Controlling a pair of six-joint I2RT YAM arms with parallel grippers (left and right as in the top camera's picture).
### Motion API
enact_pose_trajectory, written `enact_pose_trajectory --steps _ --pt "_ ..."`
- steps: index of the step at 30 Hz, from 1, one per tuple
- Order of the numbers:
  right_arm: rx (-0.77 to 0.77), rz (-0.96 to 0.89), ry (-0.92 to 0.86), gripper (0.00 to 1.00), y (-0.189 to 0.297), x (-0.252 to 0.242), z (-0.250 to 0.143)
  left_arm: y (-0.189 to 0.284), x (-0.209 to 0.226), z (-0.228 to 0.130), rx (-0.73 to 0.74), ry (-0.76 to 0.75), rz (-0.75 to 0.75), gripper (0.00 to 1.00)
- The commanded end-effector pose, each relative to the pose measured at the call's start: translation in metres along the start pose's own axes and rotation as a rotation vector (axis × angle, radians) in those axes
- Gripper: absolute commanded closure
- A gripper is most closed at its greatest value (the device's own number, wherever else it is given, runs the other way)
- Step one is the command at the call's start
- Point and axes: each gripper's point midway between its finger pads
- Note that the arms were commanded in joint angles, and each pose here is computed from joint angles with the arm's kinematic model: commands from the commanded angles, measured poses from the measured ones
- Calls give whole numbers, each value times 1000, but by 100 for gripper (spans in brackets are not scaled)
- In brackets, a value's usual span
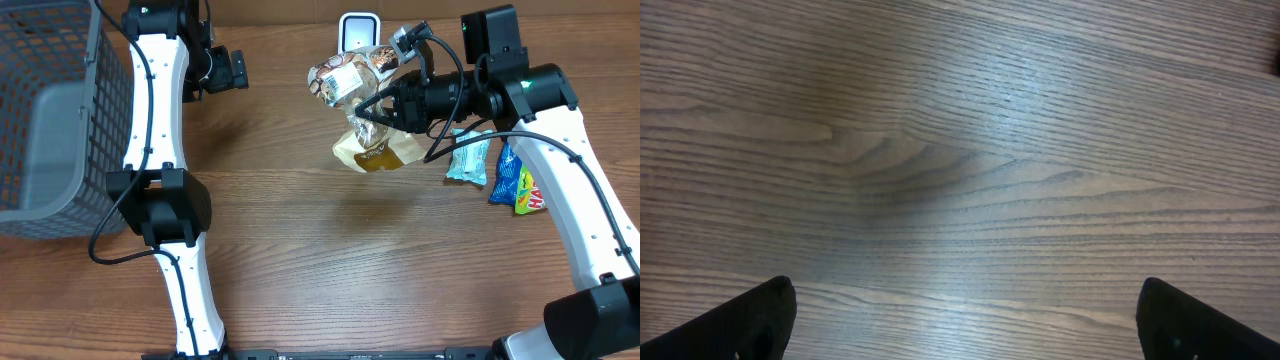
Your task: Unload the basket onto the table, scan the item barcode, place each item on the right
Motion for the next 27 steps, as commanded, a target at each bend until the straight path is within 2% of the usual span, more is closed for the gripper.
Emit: enact_pose_trajectory --steps 1,10,12,23,27 --pt "-26 -78 42 96 7 -3 8 -3 -4 -1 7 -25 -8 0" --pt "71 -536 -60 96 -19 -82 -17 -3 -4 -1 7 -25 -8 0" --pt "88 -697 -80 96 -24 -105 -24 -3 -4 -1 7 -25 -8 0" --pt "156 -1207 -59 96 -32 -166 -53 -3 -4 -1 7 -25 -7 0" --pt "152 -1493 24 96 -22 -189 -58 -3 -4 -1 7 -25 -8 0"
Point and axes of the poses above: each gripper's point midway between its finger pads, its own y axis back along the fingers, its own x axis along the line the jaws close on, z = x × y, and after that the axes turned 7 degrees about -y, right-handed
